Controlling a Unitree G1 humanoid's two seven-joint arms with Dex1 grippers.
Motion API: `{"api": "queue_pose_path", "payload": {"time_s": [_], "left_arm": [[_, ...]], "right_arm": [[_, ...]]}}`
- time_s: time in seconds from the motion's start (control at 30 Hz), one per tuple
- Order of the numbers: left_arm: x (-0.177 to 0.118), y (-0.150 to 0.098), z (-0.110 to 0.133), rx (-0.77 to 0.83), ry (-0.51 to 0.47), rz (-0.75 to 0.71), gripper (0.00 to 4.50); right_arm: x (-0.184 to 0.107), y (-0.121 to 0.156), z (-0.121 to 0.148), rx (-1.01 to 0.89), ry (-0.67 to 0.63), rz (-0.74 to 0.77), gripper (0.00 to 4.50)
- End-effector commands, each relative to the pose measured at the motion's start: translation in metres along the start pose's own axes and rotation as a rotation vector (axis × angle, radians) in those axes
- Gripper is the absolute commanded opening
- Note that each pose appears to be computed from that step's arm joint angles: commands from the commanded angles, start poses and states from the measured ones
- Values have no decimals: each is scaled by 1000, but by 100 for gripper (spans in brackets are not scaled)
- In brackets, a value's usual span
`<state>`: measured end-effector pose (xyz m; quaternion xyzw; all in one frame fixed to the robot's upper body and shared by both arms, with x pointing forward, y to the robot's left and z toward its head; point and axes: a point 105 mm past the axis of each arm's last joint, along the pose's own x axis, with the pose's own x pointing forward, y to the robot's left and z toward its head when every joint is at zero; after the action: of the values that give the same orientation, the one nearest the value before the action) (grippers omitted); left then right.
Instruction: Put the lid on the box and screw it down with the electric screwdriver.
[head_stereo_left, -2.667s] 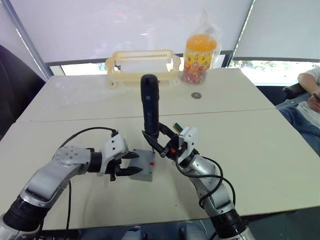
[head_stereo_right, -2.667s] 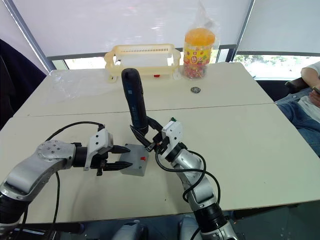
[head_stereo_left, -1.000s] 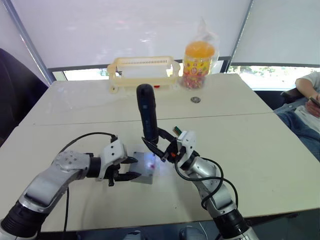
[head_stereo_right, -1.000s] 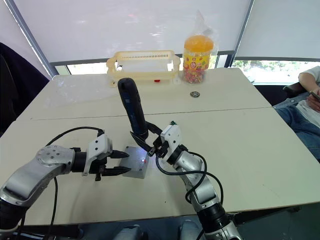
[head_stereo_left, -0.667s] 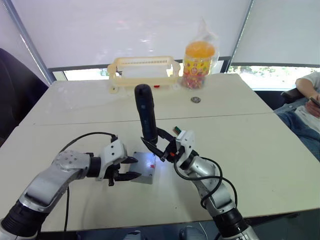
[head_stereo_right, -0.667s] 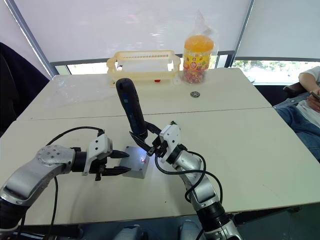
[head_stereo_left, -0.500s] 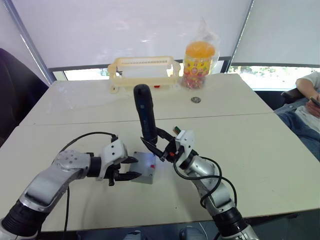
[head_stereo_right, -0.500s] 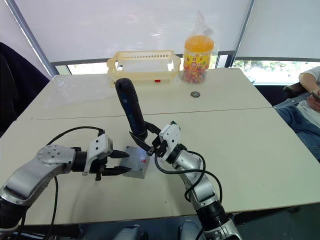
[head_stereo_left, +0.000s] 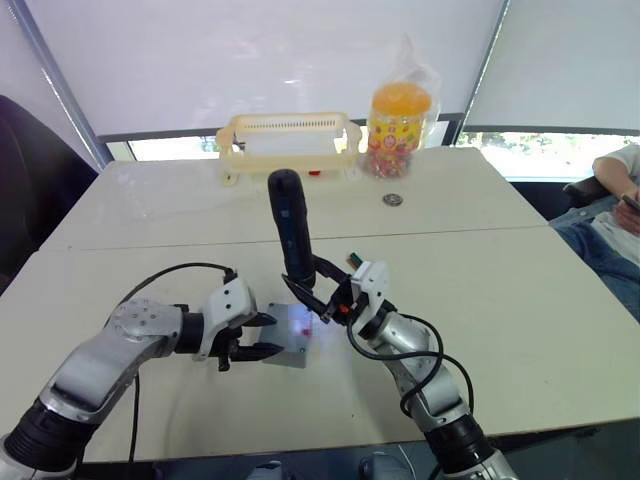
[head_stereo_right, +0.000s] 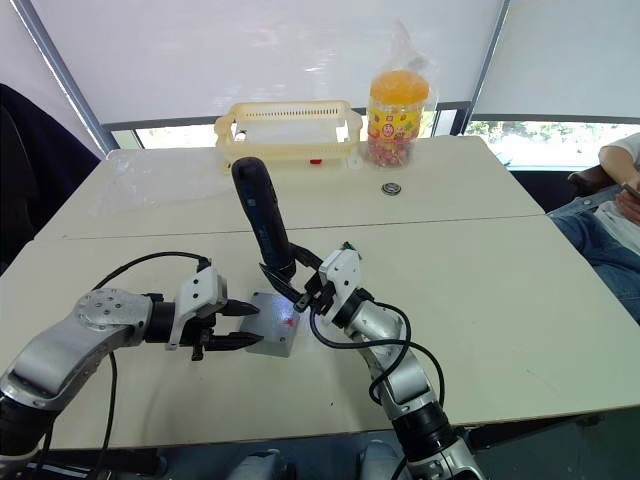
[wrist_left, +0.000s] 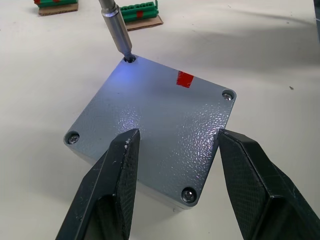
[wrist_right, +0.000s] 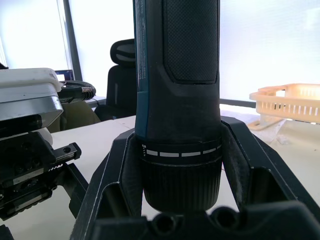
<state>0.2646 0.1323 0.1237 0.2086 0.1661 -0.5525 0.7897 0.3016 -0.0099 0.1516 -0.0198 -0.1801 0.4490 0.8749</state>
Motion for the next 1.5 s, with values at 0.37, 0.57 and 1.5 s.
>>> {"api": "queue_pose_path", "payload": {"time_s": [0.37,0.57,1.5], "left_arm": [[14,-8,-25,-66,80,-35,247],[16,-11,-30,-76,81,-38,247],[-26,-52,74,78,-122,-229,247]], "right_arm": [[-1,-15,39,18,-41,-60,179],[6,-28,107,142,-224,-98,179],[-174,-123,57,645,1020,-400,179]]}}
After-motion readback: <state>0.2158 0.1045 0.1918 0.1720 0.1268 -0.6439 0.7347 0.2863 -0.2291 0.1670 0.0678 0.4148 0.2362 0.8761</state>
